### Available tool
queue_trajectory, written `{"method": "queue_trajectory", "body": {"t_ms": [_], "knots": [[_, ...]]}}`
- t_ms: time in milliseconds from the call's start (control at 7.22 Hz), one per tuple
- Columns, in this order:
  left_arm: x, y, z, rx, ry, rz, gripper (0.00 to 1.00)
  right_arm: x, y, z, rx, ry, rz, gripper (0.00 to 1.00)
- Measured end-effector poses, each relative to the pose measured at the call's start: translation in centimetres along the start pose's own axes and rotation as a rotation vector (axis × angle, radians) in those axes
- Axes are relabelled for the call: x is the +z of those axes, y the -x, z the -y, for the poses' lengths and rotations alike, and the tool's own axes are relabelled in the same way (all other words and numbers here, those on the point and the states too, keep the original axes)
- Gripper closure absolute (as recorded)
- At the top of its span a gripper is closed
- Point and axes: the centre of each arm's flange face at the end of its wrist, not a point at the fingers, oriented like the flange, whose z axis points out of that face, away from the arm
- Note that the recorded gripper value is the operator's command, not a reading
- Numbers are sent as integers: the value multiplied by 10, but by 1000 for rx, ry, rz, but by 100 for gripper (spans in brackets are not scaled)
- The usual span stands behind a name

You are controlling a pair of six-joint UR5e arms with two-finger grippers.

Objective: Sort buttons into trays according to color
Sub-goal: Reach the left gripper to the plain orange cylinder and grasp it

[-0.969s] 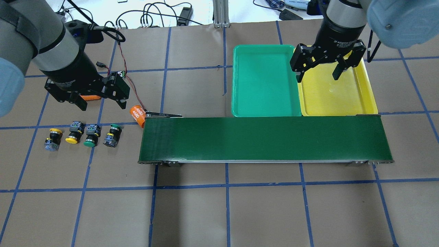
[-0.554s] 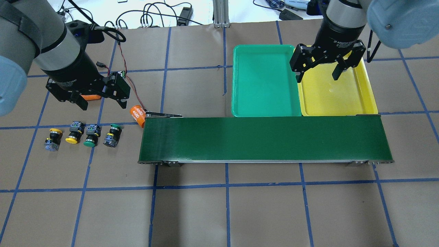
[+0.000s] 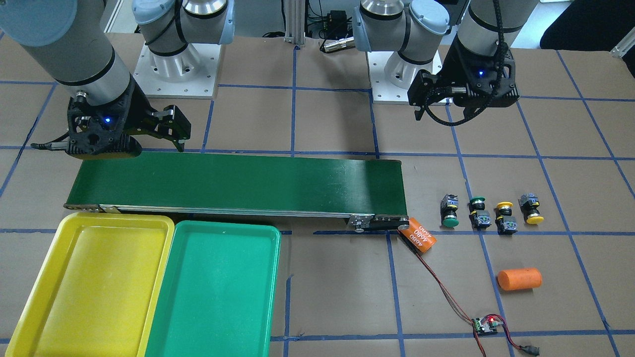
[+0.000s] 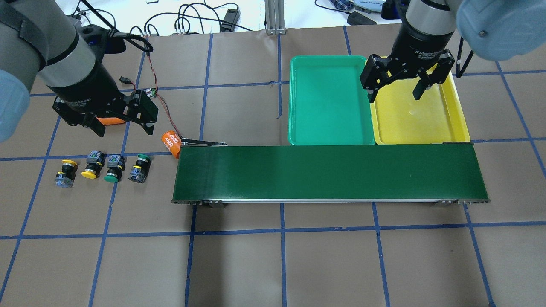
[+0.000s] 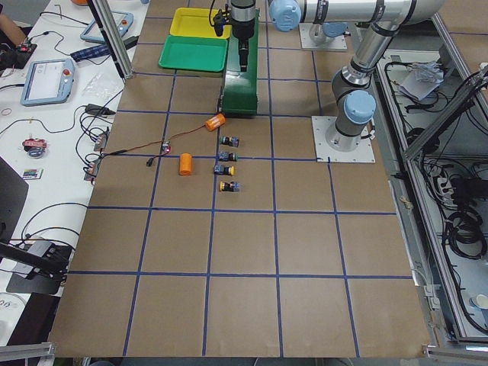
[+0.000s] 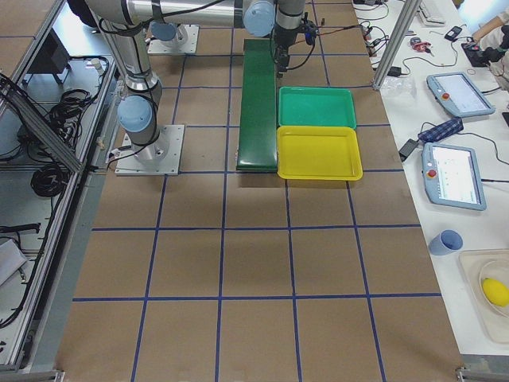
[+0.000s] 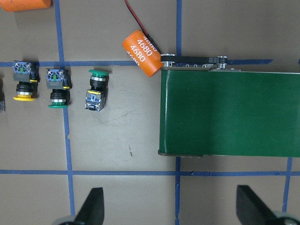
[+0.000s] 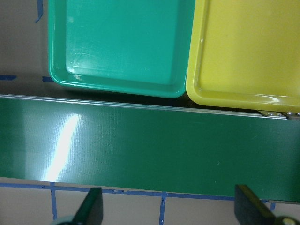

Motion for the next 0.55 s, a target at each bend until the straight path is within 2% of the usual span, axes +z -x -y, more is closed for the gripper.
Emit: {"method": "queue_trajectory", "body": {"t_ms": [277,554], "knots": [[9,48,24,-55,-24,1,0,0,0,0,0,0,0,0],[31,110,53,-45,-38,8,0,1,0,0,0,2,0,0]]}}
